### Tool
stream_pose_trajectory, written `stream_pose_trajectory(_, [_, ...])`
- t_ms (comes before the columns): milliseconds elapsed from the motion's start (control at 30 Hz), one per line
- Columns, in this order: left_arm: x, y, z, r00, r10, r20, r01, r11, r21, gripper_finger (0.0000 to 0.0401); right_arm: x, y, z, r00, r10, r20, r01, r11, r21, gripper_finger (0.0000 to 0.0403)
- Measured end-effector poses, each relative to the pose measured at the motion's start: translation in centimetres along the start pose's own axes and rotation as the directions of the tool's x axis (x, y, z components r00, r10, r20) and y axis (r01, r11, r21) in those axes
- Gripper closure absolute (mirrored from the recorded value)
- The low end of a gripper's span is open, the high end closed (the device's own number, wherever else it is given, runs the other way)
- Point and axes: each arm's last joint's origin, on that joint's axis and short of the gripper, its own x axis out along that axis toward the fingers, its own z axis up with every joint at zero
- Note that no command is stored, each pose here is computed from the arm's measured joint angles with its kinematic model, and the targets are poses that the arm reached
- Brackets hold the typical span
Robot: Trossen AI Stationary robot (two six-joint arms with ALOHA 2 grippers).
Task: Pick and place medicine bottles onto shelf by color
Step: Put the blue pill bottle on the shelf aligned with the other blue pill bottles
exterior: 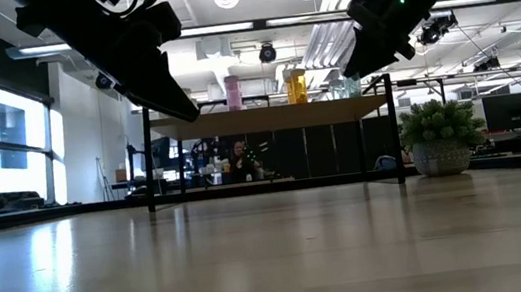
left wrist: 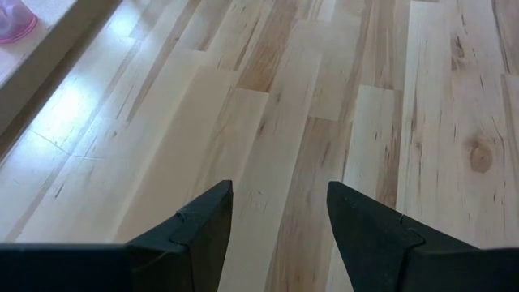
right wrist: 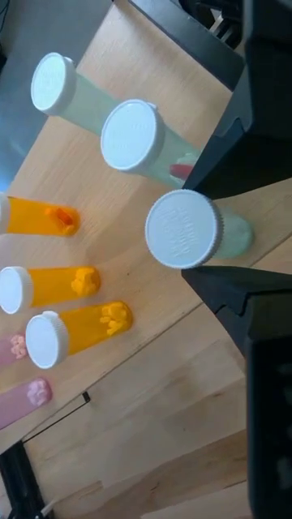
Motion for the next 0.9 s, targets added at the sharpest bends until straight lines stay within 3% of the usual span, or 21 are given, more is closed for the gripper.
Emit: stream_pose_trajectory(900, [0.00,0.00,0.00,1.000,0.000,0.000,0.000,1.000,0.000,0.0208,-0.01,-0.03,-0.16,1.000,-0.003,-0.017,0.003,1.000,-0.007,0.0272])
